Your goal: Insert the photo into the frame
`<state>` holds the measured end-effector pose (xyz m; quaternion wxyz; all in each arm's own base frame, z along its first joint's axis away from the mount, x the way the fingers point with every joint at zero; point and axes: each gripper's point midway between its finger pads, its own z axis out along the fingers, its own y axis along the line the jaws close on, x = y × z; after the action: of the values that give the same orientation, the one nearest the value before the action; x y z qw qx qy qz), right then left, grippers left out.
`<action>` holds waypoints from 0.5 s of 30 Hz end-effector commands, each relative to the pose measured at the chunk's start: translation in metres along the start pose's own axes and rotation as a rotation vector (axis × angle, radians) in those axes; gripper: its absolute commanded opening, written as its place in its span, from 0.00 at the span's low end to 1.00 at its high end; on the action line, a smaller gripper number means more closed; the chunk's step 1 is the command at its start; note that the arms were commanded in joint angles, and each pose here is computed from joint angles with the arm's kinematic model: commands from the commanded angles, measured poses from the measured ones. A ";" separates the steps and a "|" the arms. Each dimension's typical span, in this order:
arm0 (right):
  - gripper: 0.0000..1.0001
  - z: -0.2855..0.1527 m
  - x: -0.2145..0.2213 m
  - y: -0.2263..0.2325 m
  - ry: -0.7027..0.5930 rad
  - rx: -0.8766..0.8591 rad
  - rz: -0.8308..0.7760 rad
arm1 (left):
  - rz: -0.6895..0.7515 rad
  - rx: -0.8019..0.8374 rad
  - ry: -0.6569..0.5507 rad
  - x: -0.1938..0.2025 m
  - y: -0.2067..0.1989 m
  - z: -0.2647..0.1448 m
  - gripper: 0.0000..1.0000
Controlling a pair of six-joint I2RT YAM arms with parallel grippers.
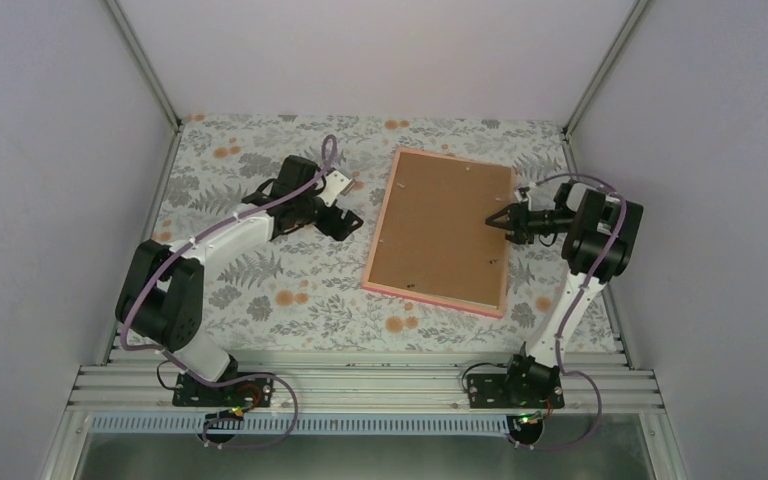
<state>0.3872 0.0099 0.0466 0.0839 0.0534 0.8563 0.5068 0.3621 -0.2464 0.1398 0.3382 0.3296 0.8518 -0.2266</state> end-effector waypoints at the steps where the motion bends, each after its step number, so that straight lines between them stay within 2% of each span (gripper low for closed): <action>1: 0.52 0.008 -0.007 0.016 -0.002 0.057 -0.043 | -0.008 -0.035 -0.004 0.001 0.009 0.000 0.96; 6: 0.68 0.013 -0.011 0.020 0.015 0.199 -0.100 | -0.024 -0.094 -0.015 0.001 0.023 -0.008 0.97; 15: 0.77 0.009 -0.007 0.025 0.034 0.430 -0.145 | -0.050 -0.131 -0.040 0.005 0.027 -0.016 0.98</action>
<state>0.3948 0.0343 0.0561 0.0792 0.0032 0.9286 0.3626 0.3702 -0.2200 0.1264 0.3402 0.2937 0.8730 -0.1894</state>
